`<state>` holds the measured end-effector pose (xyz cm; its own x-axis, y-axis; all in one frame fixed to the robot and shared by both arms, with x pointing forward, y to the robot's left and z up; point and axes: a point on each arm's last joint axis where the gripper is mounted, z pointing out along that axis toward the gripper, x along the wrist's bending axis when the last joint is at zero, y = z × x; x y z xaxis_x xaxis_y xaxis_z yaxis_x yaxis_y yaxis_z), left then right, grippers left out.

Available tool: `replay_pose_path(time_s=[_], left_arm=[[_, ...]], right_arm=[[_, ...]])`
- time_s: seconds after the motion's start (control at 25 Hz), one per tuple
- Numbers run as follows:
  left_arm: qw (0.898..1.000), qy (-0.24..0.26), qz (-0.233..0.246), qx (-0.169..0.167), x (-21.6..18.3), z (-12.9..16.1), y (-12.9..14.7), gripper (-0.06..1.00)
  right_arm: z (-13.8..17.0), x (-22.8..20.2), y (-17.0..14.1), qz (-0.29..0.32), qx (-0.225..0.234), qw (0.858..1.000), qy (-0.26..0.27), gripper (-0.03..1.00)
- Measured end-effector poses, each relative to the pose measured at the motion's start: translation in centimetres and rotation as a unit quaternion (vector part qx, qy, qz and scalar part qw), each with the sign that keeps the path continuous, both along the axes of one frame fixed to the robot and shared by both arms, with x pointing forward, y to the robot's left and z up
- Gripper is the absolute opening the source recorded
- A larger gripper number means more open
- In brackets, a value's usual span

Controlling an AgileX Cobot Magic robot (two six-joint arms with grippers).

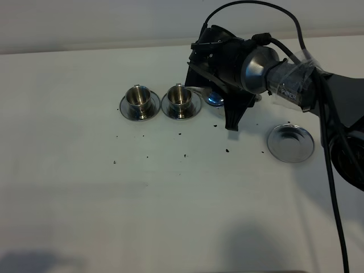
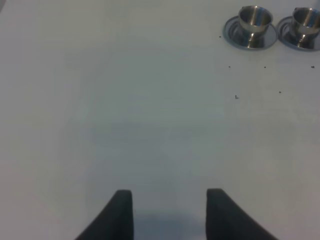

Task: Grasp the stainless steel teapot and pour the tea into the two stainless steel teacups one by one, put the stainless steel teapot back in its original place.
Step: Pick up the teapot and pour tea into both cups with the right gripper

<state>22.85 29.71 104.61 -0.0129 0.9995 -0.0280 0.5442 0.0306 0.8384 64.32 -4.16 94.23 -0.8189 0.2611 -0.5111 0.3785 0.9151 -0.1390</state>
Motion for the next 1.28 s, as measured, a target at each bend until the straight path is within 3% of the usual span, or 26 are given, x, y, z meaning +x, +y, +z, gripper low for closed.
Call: replay_pose_path(time_s=[1.28], left_arm=[[1.000, 0.000, 0.000, 0.000, 0.0, 0.0, 0.0, 0.38]], right_arm=[[-0.3, 0.1, 1.5, 0.095, -0.090, 0.990, -0.052, 0.18]])
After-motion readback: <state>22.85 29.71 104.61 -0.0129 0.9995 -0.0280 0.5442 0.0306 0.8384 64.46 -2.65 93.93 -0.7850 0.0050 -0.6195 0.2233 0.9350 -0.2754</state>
